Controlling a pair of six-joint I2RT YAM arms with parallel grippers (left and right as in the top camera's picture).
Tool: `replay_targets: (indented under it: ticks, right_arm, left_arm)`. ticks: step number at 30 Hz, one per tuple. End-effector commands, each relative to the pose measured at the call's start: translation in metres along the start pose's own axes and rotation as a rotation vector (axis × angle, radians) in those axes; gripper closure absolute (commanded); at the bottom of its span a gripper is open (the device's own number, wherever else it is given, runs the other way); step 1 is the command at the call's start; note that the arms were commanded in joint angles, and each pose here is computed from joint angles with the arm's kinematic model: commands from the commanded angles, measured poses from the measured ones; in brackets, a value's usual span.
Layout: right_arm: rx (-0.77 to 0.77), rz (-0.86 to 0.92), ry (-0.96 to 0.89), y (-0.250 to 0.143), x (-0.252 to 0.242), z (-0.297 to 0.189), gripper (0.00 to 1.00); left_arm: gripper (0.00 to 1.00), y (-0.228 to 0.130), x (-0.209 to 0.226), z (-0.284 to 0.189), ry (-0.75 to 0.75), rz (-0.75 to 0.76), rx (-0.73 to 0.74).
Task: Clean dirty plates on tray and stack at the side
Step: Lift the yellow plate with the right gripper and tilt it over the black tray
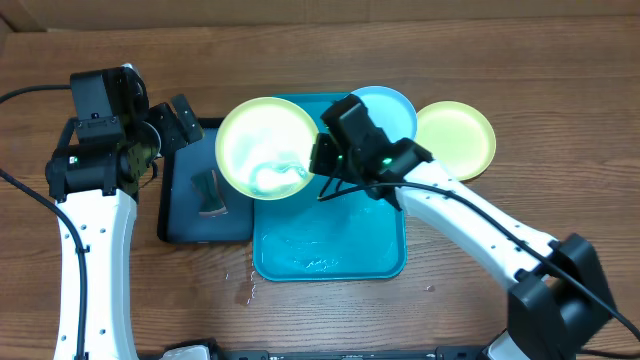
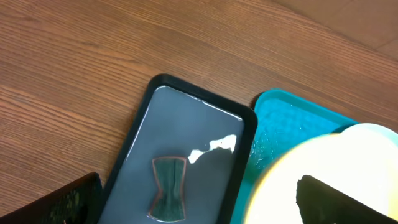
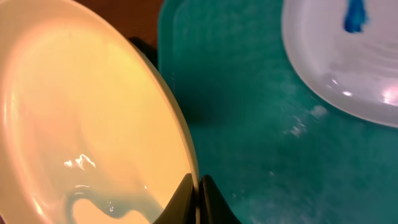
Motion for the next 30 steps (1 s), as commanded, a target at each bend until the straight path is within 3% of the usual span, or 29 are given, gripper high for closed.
replay_targets:
  ticks: [1,12,18,30]
  right_arm:
    - [-0.025,-0.031,0.026,0.002,0.014,0.018,0.96]
    - [-0.203,-0.166,0.016,-0.006,0.06,0.048,0.96]
    - [-0.257,-0.317,-0.089,-0.01,0.067,0.059,0.96]
    - [-0.399,-0.413,-0.081,0.007,0.077,0.071,0.96]
  left_arm:
    - [0.0,0.0,-0.002,0.001,-0.013,-0.008,0.008]
    - [0.0,0.0,-0.002,0.001,-0.013,-0.009,0.008]
    - [0.0,0.0,-0.002,0.001,-0.013,-0.008,0.008]
    - [0.0,0.0,-0.002,0.001,-0.013,-0.009,0.008]
Point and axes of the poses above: each gripper's point midway between its finger pads, its own z axis out along the fingers, its own x axis along the line the jaws close on, y = z × x, the point moved 6 cm from there along -z, back along the fingers, and after that the axes turned 14 degrees about -z, right-handed, at the moved point
